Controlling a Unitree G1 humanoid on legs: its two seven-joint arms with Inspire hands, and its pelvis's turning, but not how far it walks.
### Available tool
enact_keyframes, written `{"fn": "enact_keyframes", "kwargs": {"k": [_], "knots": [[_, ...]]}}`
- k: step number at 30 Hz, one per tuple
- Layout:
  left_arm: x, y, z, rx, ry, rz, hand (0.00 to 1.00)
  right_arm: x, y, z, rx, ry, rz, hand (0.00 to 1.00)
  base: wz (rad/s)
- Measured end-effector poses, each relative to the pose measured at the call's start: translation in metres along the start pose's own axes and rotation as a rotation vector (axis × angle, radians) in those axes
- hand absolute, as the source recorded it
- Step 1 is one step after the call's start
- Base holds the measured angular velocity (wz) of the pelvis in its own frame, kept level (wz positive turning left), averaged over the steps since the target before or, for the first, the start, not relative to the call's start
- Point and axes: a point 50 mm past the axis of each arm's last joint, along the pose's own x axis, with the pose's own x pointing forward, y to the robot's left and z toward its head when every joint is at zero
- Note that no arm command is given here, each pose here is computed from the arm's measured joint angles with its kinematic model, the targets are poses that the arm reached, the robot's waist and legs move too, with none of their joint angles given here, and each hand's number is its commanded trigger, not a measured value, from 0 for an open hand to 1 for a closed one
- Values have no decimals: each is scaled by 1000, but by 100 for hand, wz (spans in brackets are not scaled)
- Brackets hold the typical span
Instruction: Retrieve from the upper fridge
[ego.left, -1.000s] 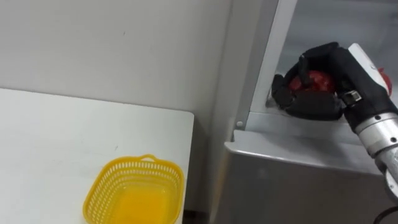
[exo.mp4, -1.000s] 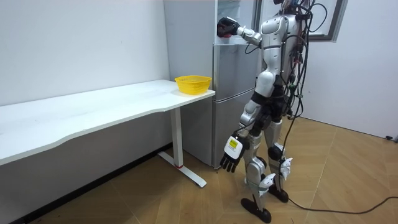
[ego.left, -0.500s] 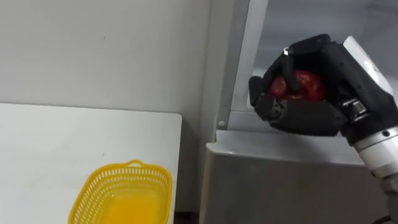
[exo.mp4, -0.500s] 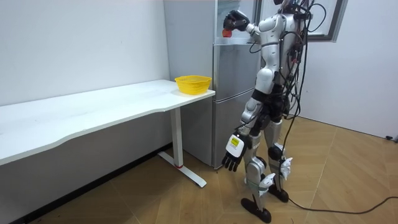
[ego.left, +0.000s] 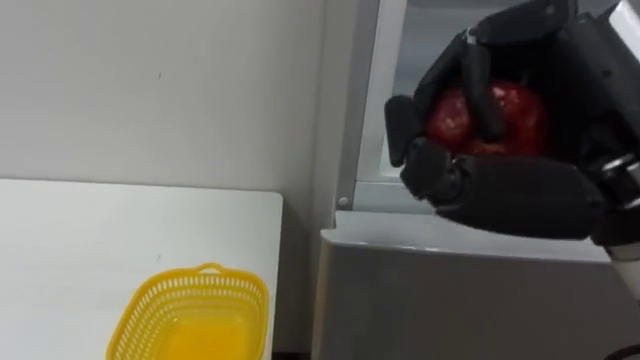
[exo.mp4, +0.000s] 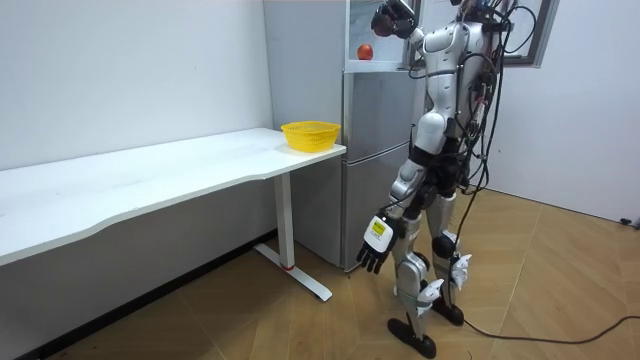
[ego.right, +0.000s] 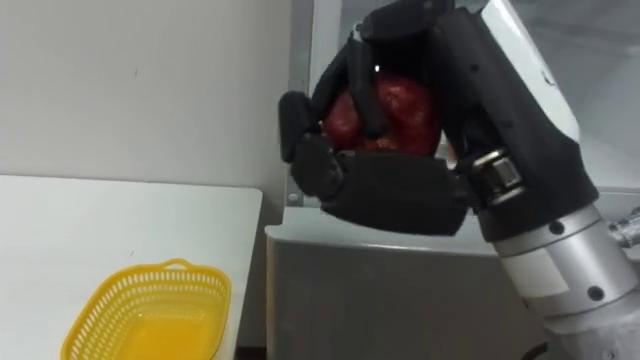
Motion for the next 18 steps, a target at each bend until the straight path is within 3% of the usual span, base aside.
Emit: {"fn": "enact_keyframes", "kwargs": {"k": [10, 18], "knots": [[4, 6, 21, 81, -47, -24, 0, 3, 48, -1, 74, -6, 257, 100, 3], [5, 6, 25, 85, -42, -28, 0, 10, 65, -20, 6, 67, 327, 100, 14]]}}
